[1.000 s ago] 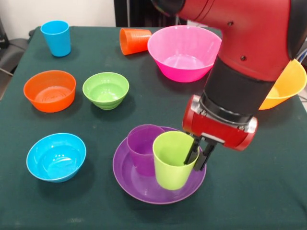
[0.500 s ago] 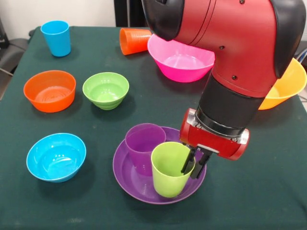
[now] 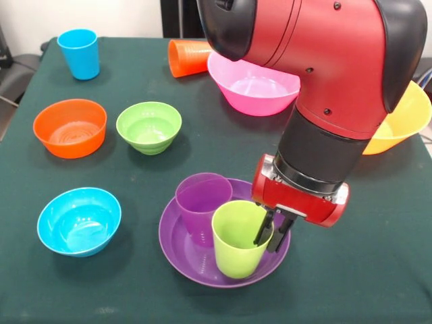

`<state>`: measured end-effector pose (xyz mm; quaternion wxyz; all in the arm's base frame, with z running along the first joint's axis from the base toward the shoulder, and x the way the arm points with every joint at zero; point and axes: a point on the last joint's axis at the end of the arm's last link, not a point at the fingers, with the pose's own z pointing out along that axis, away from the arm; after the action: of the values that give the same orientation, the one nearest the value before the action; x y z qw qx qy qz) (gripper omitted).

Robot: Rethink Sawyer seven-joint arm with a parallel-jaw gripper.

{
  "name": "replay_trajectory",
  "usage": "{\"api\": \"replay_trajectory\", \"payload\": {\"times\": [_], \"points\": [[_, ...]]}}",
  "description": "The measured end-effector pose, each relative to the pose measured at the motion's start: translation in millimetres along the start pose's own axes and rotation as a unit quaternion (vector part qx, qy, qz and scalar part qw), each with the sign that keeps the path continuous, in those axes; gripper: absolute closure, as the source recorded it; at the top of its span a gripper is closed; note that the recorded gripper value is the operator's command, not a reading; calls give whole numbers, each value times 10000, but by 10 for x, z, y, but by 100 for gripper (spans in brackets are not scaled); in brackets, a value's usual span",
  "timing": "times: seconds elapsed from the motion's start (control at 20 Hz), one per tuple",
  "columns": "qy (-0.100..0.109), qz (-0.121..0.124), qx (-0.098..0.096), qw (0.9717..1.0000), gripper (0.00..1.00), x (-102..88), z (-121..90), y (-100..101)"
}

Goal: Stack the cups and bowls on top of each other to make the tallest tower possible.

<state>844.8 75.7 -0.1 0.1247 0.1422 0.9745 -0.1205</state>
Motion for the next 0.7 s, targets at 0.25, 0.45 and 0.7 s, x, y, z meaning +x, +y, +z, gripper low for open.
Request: {"api": "replay_trajectory", "payload": {"times": [0.25,0.45,0.7], "points": [[1,14,2,10000,100,-9,7,-21],[-11,18,0,10000,100,-15,10,-29],[-57,19,-18,10000,100,-27,9,-23]]}}
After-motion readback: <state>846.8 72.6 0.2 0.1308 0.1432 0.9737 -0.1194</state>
